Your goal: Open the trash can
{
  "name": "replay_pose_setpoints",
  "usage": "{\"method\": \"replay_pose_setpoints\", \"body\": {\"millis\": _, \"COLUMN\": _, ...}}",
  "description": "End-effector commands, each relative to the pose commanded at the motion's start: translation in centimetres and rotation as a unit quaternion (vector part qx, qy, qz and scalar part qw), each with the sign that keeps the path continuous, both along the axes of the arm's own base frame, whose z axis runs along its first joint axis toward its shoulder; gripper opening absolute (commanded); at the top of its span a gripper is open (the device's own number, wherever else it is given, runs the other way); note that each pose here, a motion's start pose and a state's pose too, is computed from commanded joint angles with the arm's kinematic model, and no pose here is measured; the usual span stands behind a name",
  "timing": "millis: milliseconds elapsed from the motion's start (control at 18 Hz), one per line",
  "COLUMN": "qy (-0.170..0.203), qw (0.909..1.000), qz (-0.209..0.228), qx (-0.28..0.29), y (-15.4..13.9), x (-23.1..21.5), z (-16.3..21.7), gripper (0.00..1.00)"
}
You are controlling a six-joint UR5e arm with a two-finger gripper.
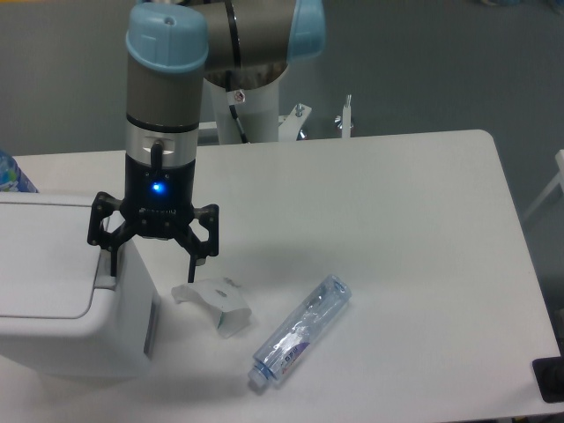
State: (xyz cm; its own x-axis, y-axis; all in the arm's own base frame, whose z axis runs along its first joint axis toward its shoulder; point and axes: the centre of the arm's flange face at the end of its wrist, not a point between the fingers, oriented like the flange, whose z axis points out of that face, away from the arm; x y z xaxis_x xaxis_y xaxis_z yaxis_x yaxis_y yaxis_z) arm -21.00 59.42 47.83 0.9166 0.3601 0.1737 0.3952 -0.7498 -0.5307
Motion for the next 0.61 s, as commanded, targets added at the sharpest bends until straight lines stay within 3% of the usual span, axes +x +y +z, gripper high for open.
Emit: {"method": "replay_pose_setpoints", "body": {"millis": 611, "qy": -0.005, "qw": 1.0, "qz": 0.002, "qx": -0.004, "y": 0.17, "x": 0.0, "z": -0.5, "gripper": 1.0}}
